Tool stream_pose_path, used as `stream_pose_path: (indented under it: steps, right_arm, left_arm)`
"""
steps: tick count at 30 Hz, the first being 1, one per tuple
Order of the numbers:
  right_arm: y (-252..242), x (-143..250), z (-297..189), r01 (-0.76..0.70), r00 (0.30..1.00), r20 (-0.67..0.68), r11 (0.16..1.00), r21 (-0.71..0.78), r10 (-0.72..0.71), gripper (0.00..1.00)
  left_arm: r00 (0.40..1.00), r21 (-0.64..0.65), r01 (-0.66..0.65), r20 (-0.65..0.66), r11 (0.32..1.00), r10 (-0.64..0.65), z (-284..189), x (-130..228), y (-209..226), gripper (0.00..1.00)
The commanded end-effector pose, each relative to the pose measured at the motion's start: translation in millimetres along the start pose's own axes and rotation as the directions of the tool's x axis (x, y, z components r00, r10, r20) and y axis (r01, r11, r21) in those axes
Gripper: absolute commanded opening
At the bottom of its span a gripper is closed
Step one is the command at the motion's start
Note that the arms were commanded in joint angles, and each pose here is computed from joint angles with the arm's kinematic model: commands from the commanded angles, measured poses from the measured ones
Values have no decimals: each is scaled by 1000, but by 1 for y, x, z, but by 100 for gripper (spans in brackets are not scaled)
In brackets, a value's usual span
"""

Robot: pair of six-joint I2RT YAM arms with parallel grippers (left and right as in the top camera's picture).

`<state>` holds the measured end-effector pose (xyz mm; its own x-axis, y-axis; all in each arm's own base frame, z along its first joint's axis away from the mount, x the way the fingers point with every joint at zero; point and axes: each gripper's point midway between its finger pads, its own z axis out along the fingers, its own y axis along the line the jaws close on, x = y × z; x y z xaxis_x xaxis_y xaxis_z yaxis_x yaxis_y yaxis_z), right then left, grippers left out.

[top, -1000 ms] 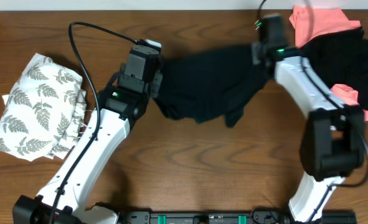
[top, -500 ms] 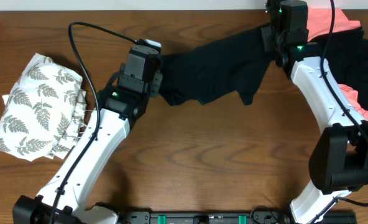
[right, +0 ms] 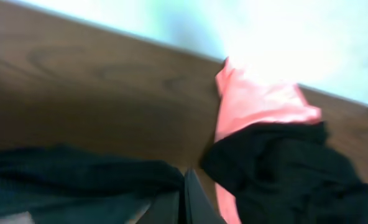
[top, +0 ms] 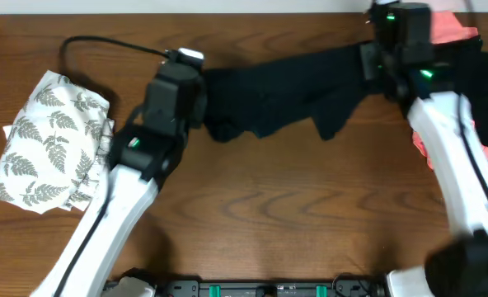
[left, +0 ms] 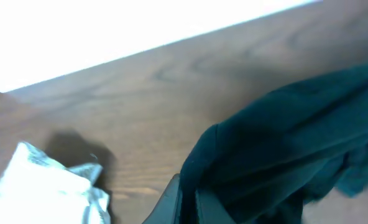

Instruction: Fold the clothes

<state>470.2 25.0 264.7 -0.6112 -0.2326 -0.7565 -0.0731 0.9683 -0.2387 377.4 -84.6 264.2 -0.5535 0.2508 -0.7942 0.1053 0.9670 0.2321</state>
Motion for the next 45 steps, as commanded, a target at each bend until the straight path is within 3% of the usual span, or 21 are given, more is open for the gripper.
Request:
stream_pose_path:
  steps: [1, 7, 14, 19, 26, 28, 29, 31, 33, 35, 39, 45]
  right_arm:
    - [-11, -29, -63, -61, 990, 126, 998, -24, 64, 1]
    - [-7, -36, -134, -51, 974, 216, 992, -111, 74, 1]
    - [0, -19, -146, -37, 984, 166, 990, -134, 59, 1]
    - [8, -6, -121, -31, 996, 83, 988, -151, 44, 2]
    - [39, 22, -45, -28, 996, -87, 973, -229, 9, 2]
    - [43, 32, -12, -28, 991, -134, 976, -216, -1, 21]
    - [43, 36, 4, -26, 989, -151, 980, -199, -4, 40]
    - [37, 43, 31, -18, 985, -172, 991, -135, -6, 56]
    - [28, 48, 51, -11, 983, -184, 997, -72, -2, 67]
    - [21, 51, 61, -12, 982, -187, 999, -40, 5, 72]
    - [16, 52, 62, -66, 980, -191, 997, -27, 60, 75]
    - [45, 83, 51, -118, 945, -323, 979, -166, 59, 72]
  left_arm:
    - [988, -37, 81, 138, 996, -75, -47, -28, 27, 6]
    - [938, -22, 152, 319, 988, -137, -118, -50, 53, 6]
    - [911, -11, 175, 381, 984, -158, -144, -53, 62, 6]
    - [943, -22, 145, 305, 989, -132, -112, -48, 51, 6]
    - [994, -60, 72, 89, 996, -67, -17, -22, 26, 7]
    - [997, -82, 68, 37, 994, -65, 16, -13, 26, 7]
    - [998, -91, 69, 19, 993, -67, 29, -9, 26, 10]
    - [997, -120, 73, -10, 990, -75, 55, -1, 31, 17]
    - [998, -139, 55, -34, 989, -60, 73, 6, 37, 35]
    - [997, -153, 38, -58, 987, -48, 83, 13, 43, 51]
    - [995, -169, 44, -80, 985, -58, 85, 20, 52, 72]
    - [986, -133, 72, -139, 988, -91, 84, 35, 41, 76]
